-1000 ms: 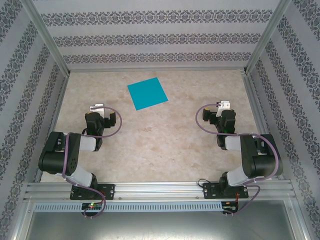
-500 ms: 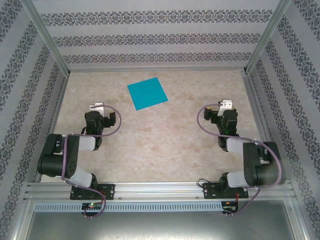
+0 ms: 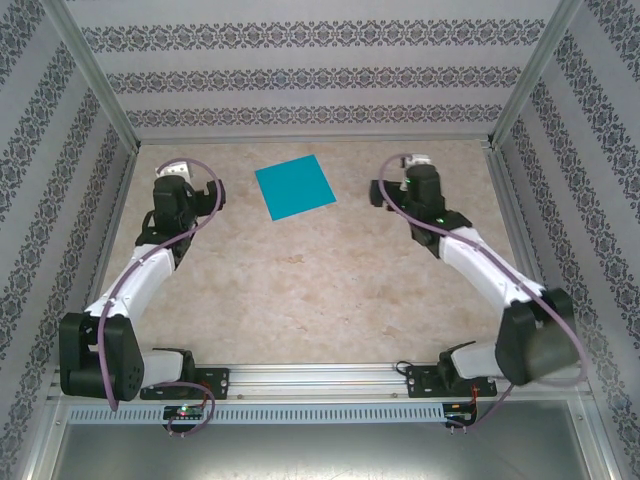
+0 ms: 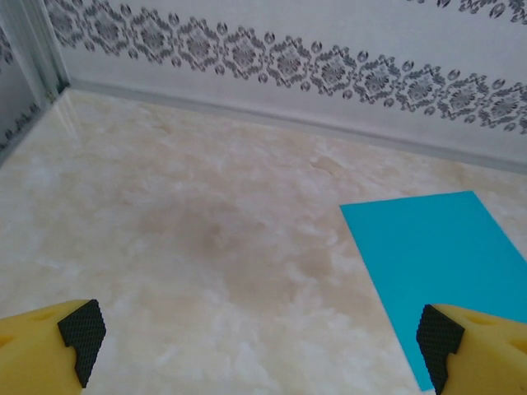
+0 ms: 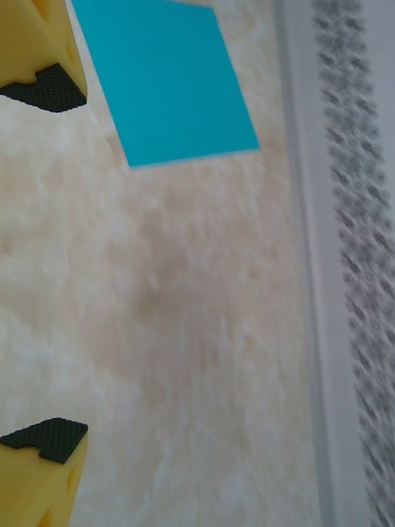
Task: Fold a paper plane with a square sheet of paper (pick it up from the middle)
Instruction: Move the square sheet of paper to the center of the table.
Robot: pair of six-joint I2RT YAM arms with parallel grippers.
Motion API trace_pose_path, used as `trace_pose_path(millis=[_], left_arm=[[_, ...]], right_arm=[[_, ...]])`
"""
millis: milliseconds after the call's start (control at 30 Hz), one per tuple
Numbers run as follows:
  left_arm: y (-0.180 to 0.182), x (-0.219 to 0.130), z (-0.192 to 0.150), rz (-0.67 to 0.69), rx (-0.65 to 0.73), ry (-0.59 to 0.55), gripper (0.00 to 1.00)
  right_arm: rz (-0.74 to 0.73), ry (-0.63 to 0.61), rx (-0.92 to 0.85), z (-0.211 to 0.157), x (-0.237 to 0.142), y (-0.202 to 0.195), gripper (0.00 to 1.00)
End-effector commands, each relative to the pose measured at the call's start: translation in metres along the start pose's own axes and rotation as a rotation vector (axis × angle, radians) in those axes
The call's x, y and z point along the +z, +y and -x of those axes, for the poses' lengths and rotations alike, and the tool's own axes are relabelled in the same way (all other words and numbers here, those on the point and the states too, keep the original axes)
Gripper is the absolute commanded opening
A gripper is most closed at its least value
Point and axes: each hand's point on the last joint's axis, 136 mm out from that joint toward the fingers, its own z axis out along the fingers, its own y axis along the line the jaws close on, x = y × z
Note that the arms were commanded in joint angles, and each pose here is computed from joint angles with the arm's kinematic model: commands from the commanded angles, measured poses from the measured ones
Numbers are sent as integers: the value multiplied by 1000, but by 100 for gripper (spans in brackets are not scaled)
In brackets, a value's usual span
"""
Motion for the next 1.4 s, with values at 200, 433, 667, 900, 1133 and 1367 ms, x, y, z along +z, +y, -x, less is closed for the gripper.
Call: trace_pose_path(millis=[200, 433, 667, 900, 1133, 1367], left_arm=[[-9, -3, -47, -29, -232, 275, 100], [-20, -1, -63, -84, -253, 348, 100], [-27, -3, -70, -106, -263, 380, 100], [-30, -1, -73, -109, -268, 404, 100], [-36, 4, -74, -114, -267, 416, 100], [-34, 10, -79, -86, -285, 412, 100]], right_arm=[[138, 349, -4, -66, 69, 99, 91], [293, 459, 91, -80, 121, 161, 77], [205, 480, 105, -87, 175, 164, 71], [139, 520, 71, -104, 203, 157, 71], [83, 588, 53, -121, 203, 134, 71], [9, 698, 88, -151, 180, 79, 72]])
